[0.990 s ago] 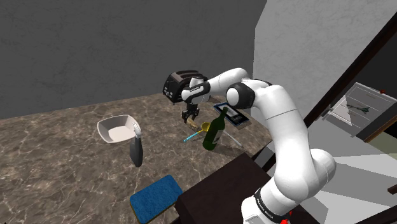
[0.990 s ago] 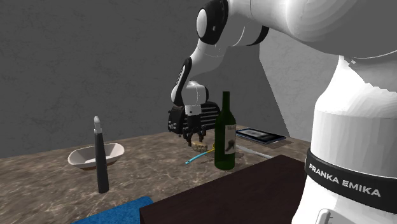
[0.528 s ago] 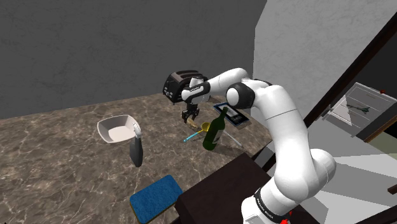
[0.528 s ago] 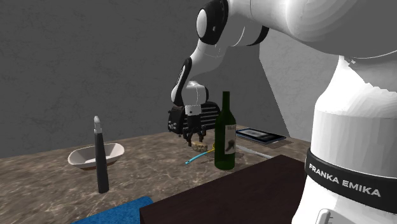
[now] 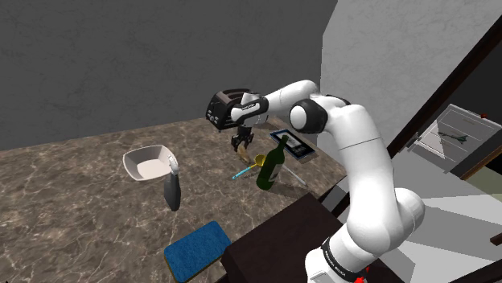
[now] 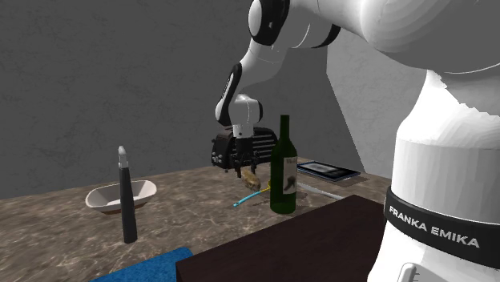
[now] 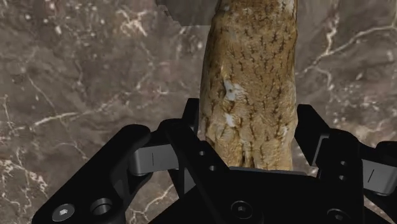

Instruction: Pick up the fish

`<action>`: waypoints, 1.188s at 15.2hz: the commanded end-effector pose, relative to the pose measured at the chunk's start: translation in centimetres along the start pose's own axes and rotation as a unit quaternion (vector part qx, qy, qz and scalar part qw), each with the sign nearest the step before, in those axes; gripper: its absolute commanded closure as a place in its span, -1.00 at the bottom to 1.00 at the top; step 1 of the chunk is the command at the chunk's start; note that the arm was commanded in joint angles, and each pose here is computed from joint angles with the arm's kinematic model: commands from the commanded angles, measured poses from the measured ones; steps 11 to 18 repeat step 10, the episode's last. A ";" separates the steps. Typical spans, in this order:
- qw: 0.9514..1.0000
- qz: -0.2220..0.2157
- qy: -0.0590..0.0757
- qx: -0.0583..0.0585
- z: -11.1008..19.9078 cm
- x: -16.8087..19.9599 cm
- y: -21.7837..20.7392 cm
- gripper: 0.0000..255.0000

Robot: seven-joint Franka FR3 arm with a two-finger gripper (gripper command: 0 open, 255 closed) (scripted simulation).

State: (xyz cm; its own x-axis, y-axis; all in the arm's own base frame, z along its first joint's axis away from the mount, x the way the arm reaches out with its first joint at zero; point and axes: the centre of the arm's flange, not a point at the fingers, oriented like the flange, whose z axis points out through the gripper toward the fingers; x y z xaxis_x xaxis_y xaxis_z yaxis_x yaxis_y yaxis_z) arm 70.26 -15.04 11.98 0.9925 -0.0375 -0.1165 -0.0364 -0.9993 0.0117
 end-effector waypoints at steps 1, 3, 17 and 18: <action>1.000 0.000 0.000 0.000 -1.0 -0.1 0.0 1.00; 1.000 0.000 0.000 0.000 -2.1 -0.3 0.0 1.00; 1.000 0.000 0.000 0.000 -4.8 -0.6 0.1 1.00; 1.000 0.000 0.000 0.000 -4.8 -0.6 0.1 1.00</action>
